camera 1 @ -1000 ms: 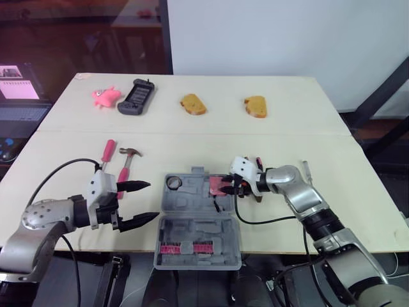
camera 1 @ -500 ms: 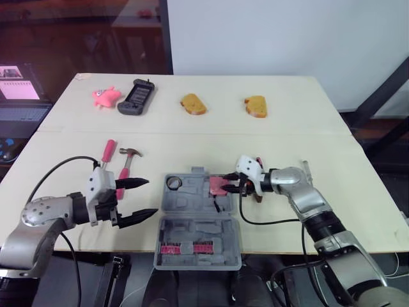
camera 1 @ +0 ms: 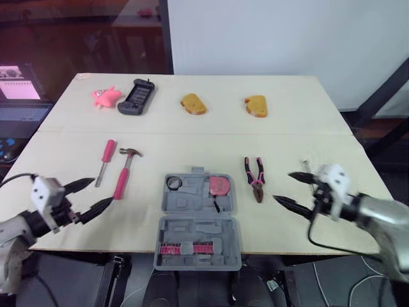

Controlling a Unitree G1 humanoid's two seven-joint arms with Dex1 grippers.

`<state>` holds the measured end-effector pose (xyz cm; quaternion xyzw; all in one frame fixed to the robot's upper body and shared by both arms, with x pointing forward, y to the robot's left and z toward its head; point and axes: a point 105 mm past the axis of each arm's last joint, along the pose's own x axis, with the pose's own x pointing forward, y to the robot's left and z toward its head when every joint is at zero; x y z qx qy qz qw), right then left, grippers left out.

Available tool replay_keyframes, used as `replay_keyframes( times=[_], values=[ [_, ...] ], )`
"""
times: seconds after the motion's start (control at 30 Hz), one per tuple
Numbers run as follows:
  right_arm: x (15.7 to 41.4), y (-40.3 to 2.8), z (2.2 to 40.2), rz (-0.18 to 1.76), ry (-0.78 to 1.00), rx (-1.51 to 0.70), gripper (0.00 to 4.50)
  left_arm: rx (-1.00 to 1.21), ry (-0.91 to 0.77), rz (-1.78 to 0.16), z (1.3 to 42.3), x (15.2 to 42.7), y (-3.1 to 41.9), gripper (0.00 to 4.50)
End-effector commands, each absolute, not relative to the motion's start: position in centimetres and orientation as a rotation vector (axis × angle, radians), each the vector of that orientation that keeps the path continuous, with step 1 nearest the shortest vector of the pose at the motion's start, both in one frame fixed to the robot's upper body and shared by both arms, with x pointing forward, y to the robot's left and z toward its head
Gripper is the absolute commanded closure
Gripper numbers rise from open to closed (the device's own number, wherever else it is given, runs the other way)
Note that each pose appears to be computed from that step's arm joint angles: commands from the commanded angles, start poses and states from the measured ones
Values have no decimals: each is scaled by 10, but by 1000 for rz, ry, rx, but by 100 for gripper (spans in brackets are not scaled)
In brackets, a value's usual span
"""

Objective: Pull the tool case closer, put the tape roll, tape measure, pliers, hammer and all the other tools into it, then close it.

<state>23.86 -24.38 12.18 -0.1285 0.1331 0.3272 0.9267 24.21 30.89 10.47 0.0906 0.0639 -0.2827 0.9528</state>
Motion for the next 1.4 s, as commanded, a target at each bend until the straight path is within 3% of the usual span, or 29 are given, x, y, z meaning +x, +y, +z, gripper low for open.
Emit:
replay_keyframes(
  times=[0.03, 0.17, 0.33, 0.63, 0.83, 1.07, 1.23, 1.4],
  values=[
    [223, -276, 130, 499, 179, -217, 6, 163, 72, -365, 108, 236, 348, 0],
    [209, -312, 115, 340, 167, -172, 6, 142, 76, -179, 93, 223, 381, 0],
    [204, -342, 116, 234, 151, -191, 6, 136, 71, -124, 88, 212, 392, 0],
    [223, -317, 130, 304, 105, -181, 6, 147, 27, -153, 98, 220, 381, 0],
    [245, -274, 155, 426, 71, -161, 6, 127, -6, -322, 114, 235, 341, 0],
    [261, -202, 159, 680, 169, -250, 6, 107, -77, -637, 174, 281, 262, 0],
    [260, -176, 161, 730, 164, -301, 6, 163, -59, -803, 186, 276, 215, 0],
    [262, -179, 131, 623, 252, -297, 6, 214, -7, -942, 187, 270, 195, 0]
  ],
)
